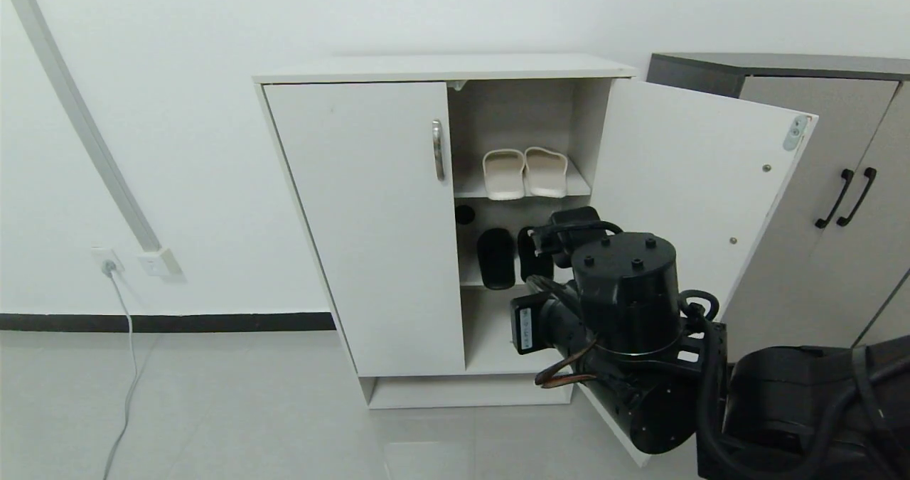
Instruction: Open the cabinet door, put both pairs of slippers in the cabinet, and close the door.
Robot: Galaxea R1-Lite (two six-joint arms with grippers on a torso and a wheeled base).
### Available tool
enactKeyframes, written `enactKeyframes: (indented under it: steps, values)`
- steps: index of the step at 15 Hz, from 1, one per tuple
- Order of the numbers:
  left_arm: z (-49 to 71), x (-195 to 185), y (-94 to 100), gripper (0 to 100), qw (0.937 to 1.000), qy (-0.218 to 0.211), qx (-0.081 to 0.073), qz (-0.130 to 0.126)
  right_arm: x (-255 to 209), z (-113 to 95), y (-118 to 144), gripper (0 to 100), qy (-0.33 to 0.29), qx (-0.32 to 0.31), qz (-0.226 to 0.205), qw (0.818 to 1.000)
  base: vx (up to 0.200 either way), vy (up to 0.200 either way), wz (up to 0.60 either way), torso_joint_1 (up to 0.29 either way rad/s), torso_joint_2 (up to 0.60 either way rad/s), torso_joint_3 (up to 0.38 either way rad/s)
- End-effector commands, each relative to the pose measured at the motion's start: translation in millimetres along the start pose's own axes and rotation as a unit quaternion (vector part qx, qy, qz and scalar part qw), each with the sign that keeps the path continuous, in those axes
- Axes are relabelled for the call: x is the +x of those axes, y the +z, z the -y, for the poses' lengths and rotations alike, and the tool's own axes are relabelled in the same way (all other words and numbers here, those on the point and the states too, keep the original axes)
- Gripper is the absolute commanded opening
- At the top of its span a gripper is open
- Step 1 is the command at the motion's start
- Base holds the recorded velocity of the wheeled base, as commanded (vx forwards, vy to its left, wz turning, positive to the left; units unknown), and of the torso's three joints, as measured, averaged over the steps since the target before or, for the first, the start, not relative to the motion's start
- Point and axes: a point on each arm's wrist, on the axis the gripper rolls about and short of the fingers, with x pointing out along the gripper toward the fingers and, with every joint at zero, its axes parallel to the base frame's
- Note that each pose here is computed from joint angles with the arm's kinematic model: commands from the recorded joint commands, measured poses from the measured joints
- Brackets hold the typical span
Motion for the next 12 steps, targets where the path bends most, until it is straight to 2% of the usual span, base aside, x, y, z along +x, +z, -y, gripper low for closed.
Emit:
enactKeyframes:
  steps: [1,4,12]
  values:
    - [0.0,0.0,0.2,0,1.0,0.0,-0.001,0.0,7.3,3.7,-11.0,0,-0.009,-0.007,-0.012,1.0,0.0,0.0,0.0,0.0,0.0,0.0]
    - [0.0,0.1,-0.2,0,1.0,0.001,-0.001,-0.001,15.3,13.5,-17.7,0,0.006,-0.001,-0.012,1.0,0.0,0.0,0.0,0.0,0.0,0.0]
    - [0.0,0.1,-0.2,0,1.0,0.001,-0.001,-0.001,14.0,15.7,-26.9,0,0.006,-0.013,-0.025,1.0,0.0,0.0,0.0,0.0,0.0,0.0]
